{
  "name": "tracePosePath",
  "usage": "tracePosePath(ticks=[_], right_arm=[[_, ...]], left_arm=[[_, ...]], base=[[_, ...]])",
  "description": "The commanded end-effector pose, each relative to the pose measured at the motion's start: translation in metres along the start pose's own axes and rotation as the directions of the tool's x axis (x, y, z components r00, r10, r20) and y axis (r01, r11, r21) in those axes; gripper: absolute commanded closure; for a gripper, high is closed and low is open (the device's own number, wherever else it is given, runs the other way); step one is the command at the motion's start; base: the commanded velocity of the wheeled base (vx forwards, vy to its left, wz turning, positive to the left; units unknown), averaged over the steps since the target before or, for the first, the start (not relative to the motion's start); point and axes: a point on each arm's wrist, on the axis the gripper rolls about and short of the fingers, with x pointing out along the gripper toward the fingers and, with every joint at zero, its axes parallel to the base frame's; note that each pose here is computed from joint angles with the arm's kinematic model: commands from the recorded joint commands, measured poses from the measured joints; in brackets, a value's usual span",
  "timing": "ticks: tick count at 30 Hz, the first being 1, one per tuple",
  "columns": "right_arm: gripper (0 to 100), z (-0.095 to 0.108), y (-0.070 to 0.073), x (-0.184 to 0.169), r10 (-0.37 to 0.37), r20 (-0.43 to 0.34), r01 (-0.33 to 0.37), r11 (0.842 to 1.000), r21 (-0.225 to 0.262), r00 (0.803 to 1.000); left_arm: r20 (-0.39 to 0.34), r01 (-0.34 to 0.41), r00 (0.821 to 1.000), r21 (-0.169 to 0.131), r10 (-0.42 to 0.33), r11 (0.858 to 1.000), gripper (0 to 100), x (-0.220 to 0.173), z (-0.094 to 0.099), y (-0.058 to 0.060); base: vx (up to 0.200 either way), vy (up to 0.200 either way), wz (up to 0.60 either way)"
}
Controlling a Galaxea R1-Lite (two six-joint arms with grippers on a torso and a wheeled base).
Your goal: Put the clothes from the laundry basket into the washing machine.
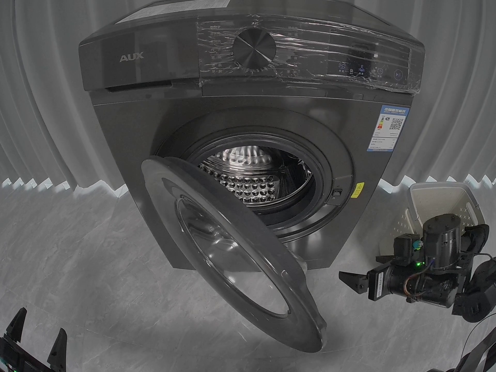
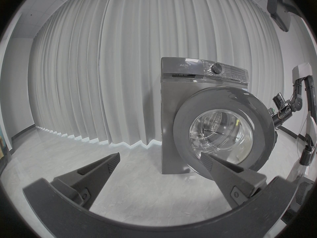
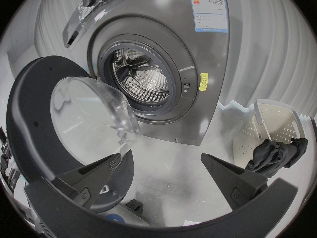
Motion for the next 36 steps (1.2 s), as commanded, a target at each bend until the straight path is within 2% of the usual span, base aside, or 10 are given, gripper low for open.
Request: tracePosePath(ticks=[1, 9, 12, 15, 16, 20, 23, 27, 28, 36], right_arm=[[0, 0.002, 0.004, 0.035, -0.019, -0.040, 0.019, 1.000, 0.008, 0.999], [0, -0.010, 0.016, 0.042, 0.027, -0.097, -0.029, 0.999, -0.022, 0.995], [0, -0.016, 0.030, 0.037, 0.076, -0.114, -0.080, 0.996, -0.028, 0.991], [0, -0.019, 0.036, 0.034, 0.106, -0.124, -0.111, 0.993, -0.034, 0.987], [0, -0.021, 0.041, 0.032, 0.142, -0.126, -0.148, 0.988, -0.041, 0.982], [0, -0.019, 0.048, 0.025, 0.223, -0.084, -0.227, 0.973, -0.045, 0.971], [0, -0.013, 0.048, 0.027, 0.242, -0.032, -0.244, 0.969, -0.041, 0.970], [0, -0.001, 0.042, 0.042, 0.178, 0.005, -0.178, 0.984, -0.016, 0.984], [0, 0.004, 0.037, 0.053, 0.112, 0.027, -0.112, 0.994, -0.003, 0.993], [0, 0.013, 0.027, 0.094, -0.011, 0.050, 0.010, 1.000, 0.026, 0.999]], left_arm=[[0.001, -0.002, 1.000, 0.000, 0.002, 1.000, 0, 0.000, -0.005, 0.000], [0.001, -0.002, 1.000, 0.000, 0.002, 1.000, 0, 0.000, -0.005, 0.000], [0.001, -0.002, 1.000, 0.000, 0.002, 1.000, 0, 0.000, -0.005, 0.000], [0.001, 0.000, 1.000, 0.000, 0.000, 1.000, 0, 0.000, -0.005, 0.000], [0.001, -0.002, 1.000, 0.000, 0.002, 1.000, 0, 0.000, -0.005, 0.000], [0.001, -0.002, 1.000, 0.001, 0.002, 1.000, 0, 0.000, -0.005, 0.000], [0.001, -0.002, 1.000, 0.000, 0.002, 1.000, 0, 0.000, -0.005, 0.000], [0.001, 0.000, 1.000, 0.000, 0.000, 1.000, 0, 0.000, -0.005, 0.000], [0.001, -0.002, 1.000, 0.000, 0.002, 1.000, 0, 0.000, -0.005, 0.000], [0.001, 0.000, 1.000, 0.000, 0.000, 1.000, 0, 0.000, -0.005, 0.000]], base=[[-0.200, 0.000, 0.00], [0.000, 0.000, 0.00], [0.000, 0.000, 0.00], [0.000, 0.000, 0.00], [0.000, 0.000, 0.00], [0.000, 0.000, 0.00], [0.000, 0.000, 0.00], [0.000, 0.000, 0.00], [0.000, 0.000, 0.00], [0.000, 0.000, 0.00]])
